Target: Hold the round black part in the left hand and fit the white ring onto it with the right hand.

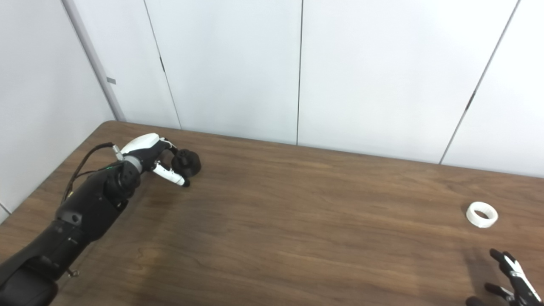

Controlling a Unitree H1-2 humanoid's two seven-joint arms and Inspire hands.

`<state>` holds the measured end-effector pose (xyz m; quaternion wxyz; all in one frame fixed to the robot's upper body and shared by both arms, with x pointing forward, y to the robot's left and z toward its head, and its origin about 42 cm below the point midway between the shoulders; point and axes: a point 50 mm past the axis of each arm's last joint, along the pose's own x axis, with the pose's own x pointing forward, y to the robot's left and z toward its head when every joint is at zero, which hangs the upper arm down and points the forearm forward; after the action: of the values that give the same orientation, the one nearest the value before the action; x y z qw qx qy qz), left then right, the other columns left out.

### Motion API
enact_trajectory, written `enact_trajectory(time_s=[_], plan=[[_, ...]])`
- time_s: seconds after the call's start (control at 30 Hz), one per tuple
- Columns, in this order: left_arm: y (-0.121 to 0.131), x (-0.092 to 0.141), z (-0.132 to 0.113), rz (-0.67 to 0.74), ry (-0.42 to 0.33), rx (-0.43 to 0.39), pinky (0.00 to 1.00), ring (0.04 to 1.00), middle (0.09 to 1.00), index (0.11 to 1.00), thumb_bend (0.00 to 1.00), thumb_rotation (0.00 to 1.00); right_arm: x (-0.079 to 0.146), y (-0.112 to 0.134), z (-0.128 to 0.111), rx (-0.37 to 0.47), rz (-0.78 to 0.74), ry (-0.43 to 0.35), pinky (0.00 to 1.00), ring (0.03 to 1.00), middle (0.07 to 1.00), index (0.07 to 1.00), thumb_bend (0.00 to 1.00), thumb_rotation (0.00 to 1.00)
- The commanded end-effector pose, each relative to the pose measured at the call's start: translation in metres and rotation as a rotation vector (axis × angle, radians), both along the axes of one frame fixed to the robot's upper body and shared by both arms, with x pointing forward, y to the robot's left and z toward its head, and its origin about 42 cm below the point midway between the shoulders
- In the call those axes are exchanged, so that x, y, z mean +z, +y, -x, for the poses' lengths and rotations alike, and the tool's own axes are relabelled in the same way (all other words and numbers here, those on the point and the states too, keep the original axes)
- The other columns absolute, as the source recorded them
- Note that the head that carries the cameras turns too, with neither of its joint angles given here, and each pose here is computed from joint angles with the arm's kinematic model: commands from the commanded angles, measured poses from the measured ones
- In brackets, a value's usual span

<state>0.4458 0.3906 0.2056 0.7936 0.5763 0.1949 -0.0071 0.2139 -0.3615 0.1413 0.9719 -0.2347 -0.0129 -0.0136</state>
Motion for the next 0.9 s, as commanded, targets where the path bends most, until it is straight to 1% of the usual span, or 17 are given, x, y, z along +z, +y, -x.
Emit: enact_trajectory(time_s=[0.0, 0.03, 0.13, 0.2, 0.27, 0.33, 0.5, 0.6, 0.7, 0.83, 0.87], plan=[[0.018, 0.022, -0.001, -0.064, -0.034, 0.035, 1.00, 1.000, 1.000, 0.813, 1.00, 0.17, 0.005, -0.006, 0.002, -0.002, 0.007, 0.004, 0.83, 0.972, 1.000, 0.928, 0.72, 0.62], [0.018, 0.022, -0.001, -0.065, -0.034, 0.035, 1.00, 1.000, 1.000, 0.813, 1.00, 0.17, 0.005, -0.006, 0.002, -0.002, 0.004, 0.003, 0.82, 0.970, 1.000, 0.928, 0.72, 0.62], [0.018, 0.021, 0.000, -0.064, -0.043, 0.034, 1.00, 1.000, 1.000, 0.806, 1.00, 0.17, 0.005, -0.007, 0.001, -0.001, 0.034, 0.006, 0.85, 0.982, 1.000, 0.928, 0.73, 0.65], [0.018, 0.020, 0.000, -0.062, -0.052, 0.030, 1.00, 1.000, 1.000, 0.794, 0.99, 0.16, 0.005, -0.007, 0.002, 0.000, 0.011, 0.005, 0.86, 0.984, 1.000, 0.932, 0.72, 0.63], [0.017, 0.019, 0.000, -0.057, -0.060, 0.027, 1.00, 1.000, 1.000, 0.788, 0.99, 0.16, 0.005, -0.007, 0.002, -0.001, 0.003, 0.006, 0.85, 0.981, 1.000, 0.935, 0.72, 0.62], [0.016, 0.018, 0.000, -0.048, -0.066, 0.024, 1.00, 1.000, 1.000, 0.784, 0.98, 0.15, 0.005, -0.007, 0.003, -0.001, 0.010, 0.010, 0.84, 0.975, 1.000, 0.934, 0.73, 0.63], [0.014, 0.015, -0.001, -0.030, -0.075, 0.014, 1.00, 1.000, 1.000, 0.778, 0.99, 0.15, 0.006, -0.006, 0.003, 0.001, 0.030, 0.007, 0.85, 0.980, 1.000, 0.933, 0.73, 0.65], [0.012, 0.014, -0.001, -0.028, -0.090, 0.006, 1.00, 1.000, 1.000, 0.755, 0.97, 0.15, 0.006, -0.006, 0.002, 0.000, 0.019, 0.005, 0.86, 0.986, 1.000, 0.928, 0.72, 0.64], [0.010, 0.011, 0.000, -0.030, -0.121, -0.009, 1.00, 1.000, 1.000, 0.702, 0.92, 0.15, 0.006, -0.006, 0.003, -0.002, 0.014, 0.010, 0.85, 0.983, 1.000, 0.932, 0.73, 0.63], [0.007, 0.007, 0.000, -0.024, -0.173, -0.026, 1.00, 1.000, 1.000, 0.611, 0.84, 0.09, 0.007, -0.006, 0.003, 0.000, 0.022, 0.009, 0.87, 0.988, 1.000, 0.934, 0.73, 0.64], [0.007, 0.006, 0.000, -0.021, -0.184, -0.030, 1.00, 1.000, 0.997, 0.541, 0.65, 0.07, 0.007, -0.006, 0.003, -0.001, 0.025, 0.010, 0.88, 0.989, 1.000, 0.933, 0.73, 0.64]])
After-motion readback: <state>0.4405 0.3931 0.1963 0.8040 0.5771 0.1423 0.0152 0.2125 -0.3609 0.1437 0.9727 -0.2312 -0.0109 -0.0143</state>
